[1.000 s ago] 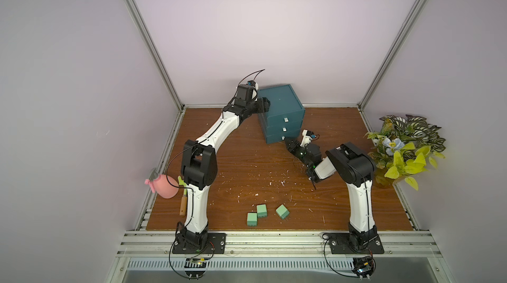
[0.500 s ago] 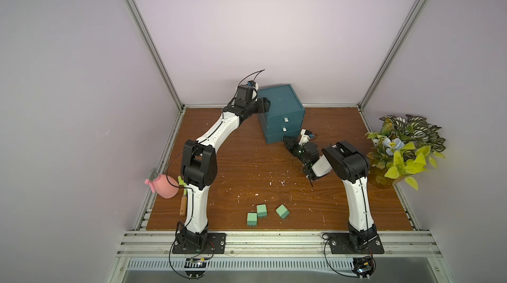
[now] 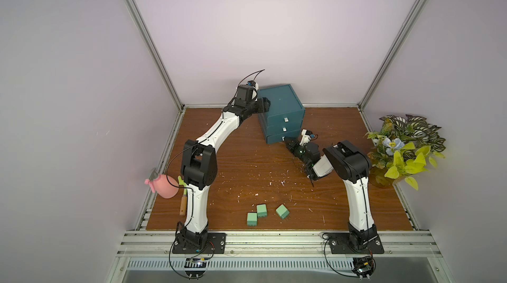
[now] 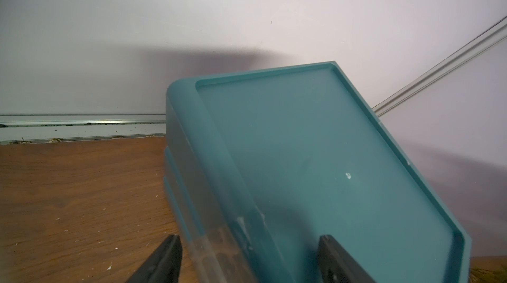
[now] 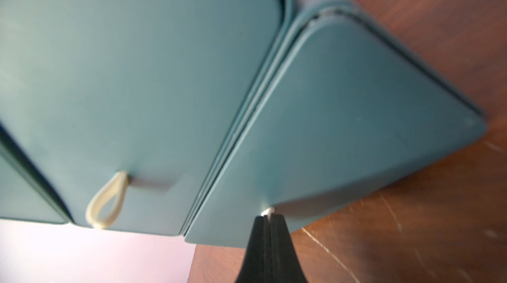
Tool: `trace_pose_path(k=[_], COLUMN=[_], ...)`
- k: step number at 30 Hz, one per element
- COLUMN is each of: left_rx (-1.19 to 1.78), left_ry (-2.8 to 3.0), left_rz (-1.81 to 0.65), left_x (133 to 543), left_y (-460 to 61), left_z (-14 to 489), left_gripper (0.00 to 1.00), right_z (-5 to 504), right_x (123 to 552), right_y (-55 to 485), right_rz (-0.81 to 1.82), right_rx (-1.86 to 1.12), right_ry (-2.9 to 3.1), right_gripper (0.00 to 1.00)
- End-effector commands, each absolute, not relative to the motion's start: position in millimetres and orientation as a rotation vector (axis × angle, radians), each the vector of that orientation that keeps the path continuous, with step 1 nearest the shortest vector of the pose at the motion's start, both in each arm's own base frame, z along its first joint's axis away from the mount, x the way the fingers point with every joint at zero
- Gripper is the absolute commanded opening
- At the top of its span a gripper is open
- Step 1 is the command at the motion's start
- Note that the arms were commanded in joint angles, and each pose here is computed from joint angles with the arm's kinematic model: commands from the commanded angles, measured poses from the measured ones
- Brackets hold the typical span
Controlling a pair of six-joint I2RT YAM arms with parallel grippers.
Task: Place the plugs into the drawer by color
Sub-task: Open the drawer in the storage box.
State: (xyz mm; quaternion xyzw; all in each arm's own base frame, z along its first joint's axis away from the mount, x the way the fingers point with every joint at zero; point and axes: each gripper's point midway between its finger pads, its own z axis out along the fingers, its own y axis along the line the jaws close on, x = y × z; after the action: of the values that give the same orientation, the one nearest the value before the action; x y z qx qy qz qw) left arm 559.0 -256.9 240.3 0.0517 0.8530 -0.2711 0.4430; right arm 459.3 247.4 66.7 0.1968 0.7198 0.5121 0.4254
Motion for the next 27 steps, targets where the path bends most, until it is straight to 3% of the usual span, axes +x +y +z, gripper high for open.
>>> trace_pose_path(k=[1,16,27], left_rx=[0.124,0.12,0.122], left_ry=[2.196,2.202,2.205], left_rz=[-0.665,-0.665,-0.659], left_x=[554.0,554.9,554.3], left_y=[-257.2,-257.5,-256.7], left_z=[210.8,207.1,207.0], left_gripper=[0.74,0.74,0.74], right_z=[99.7,85.4,79.4], right_x=[446.7,374.7,358.5], right_y=[246.4,230.0,228.8], right_rz=[1.292,1.253,1.21], right_rx=[0.397,0.365,0.317], right_ry=[1.749,1.869,1.931], right_gripper=[0.0,0.0,0.0])
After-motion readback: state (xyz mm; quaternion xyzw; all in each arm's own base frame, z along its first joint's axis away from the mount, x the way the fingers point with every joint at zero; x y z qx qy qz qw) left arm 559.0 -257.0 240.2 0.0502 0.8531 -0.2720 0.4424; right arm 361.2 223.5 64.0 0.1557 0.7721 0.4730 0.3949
